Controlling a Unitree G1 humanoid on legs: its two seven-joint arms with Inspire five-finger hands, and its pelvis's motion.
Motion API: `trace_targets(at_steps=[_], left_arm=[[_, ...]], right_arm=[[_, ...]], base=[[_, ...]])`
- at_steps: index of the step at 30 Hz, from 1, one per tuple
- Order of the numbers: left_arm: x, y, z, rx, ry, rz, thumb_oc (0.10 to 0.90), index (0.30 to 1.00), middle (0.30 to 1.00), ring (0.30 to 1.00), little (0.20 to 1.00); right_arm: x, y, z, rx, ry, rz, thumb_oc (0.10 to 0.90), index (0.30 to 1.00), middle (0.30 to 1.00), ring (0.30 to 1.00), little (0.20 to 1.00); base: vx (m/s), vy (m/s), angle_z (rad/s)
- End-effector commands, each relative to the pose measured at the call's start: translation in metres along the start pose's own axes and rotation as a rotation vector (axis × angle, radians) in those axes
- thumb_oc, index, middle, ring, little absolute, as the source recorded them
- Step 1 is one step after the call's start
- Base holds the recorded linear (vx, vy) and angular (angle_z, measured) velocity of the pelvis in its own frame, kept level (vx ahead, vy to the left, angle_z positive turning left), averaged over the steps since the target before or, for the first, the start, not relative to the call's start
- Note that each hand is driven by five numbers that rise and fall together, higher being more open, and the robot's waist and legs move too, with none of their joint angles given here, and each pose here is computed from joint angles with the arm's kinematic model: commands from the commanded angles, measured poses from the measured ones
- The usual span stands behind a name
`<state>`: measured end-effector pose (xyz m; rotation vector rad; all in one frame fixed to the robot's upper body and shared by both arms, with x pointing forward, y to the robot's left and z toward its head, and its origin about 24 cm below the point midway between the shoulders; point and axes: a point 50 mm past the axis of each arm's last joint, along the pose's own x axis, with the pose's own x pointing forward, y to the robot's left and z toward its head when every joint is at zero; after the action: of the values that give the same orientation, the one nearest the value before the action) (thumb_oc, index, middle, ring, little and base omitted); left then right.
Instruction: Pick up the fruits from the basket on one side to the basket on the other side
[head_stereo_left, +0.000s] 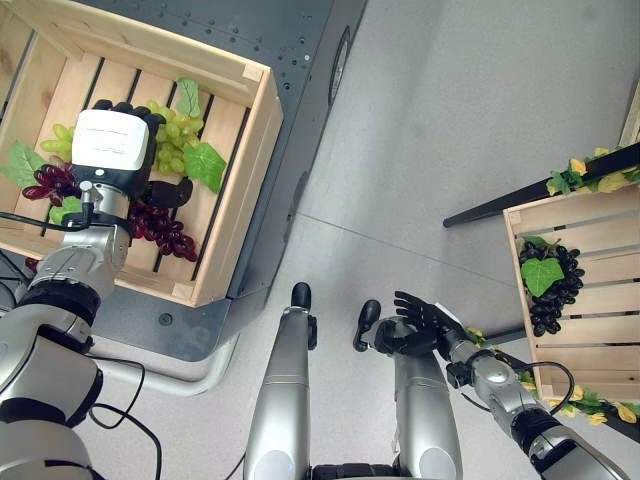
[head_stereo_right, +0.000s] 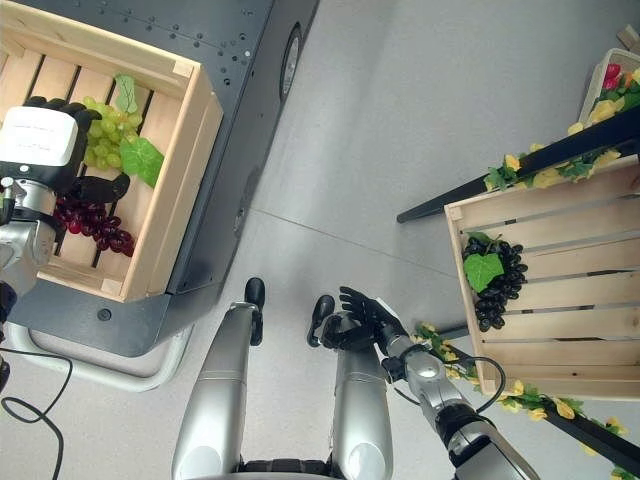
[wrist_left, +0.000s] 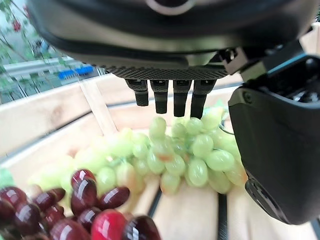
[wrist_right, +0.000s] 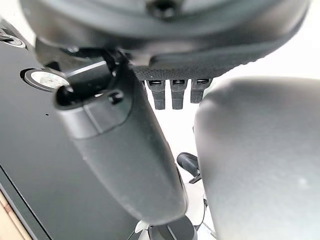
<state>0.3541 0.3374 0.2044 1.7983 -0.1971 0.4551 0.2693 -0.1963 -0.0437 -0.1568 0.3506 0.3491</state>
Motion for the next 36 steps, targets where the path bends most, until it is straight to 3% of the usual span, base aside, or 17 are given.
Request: trace_targets(at_steps=[1,11,23,31,32,33,36], left_arm=[[0.013,0.04,-0.037,0.064,0.136,0.055,0.8,0.9,0.9,0.9,0.9],[0.02,0.046,-0.044,0.158,0.216,0.015,0.8,0.9,0.9,0.9,0.9],[0.011,0.045,-0.076,0.29,0.499,-0.137,0.8,0.9,0.9,0.9,0.9],[0.01,0.039,-0.075,0.276,0.535,-0.16,0.8,0.9,0.9,0.9,0.9],[0.011,0.04,-0.074,0.278,0.518,-0.141,0.562,0.542,0.542,0.542,0.542],[0.012,0.041,-0.072,0.27,0.492,-0.111,0.4,0.3,0.3,0.3,0.3],[0.015,0.044,-0.067,0.259,0.434,-0.084,0.4,0.3,0.3,0.3,0.3]], right_arm=[[-0.011,-0.012,0.005,0.026,-0.083,-0.067,0.8,0.9,0.9,0.9,0.9],[-0.01,-0.01,0.01,0.04,-0.123,-0.06,0.8,0.9,0.9,0.9,0.9],[-0.003,-0.002,0.024,0.056,-0.193,-0.04,0.8,0.9,0.9,0.9,0.9],[-0.001,-0.003,0.025,0.067,-0.193,-0.049,0.8,0.9,0.9,0.9,0.9],[-0.001,-0.004,0.025,0.067,-0.192,-0.05,0.8,0.9,0.9,0.9,0.9],[-0.001,-0.003,0.025,0.068,-0.195,-0.05,0.8,0.9,0.9,0.9,0.9],[-0.002,-0.002,0.025,0.072,-0.203,-0.046,0.8,0.9,0.9,0.9,0.9]], base=[[0.0,0.0,0.0],[-0.01,0.004,0.0],[0.0,0.0,0.0],[0.0,0.0,0.0],[0.0,0.0,0.0],[0.0,0.0,0.0],[0.0,0.0,0.0]])
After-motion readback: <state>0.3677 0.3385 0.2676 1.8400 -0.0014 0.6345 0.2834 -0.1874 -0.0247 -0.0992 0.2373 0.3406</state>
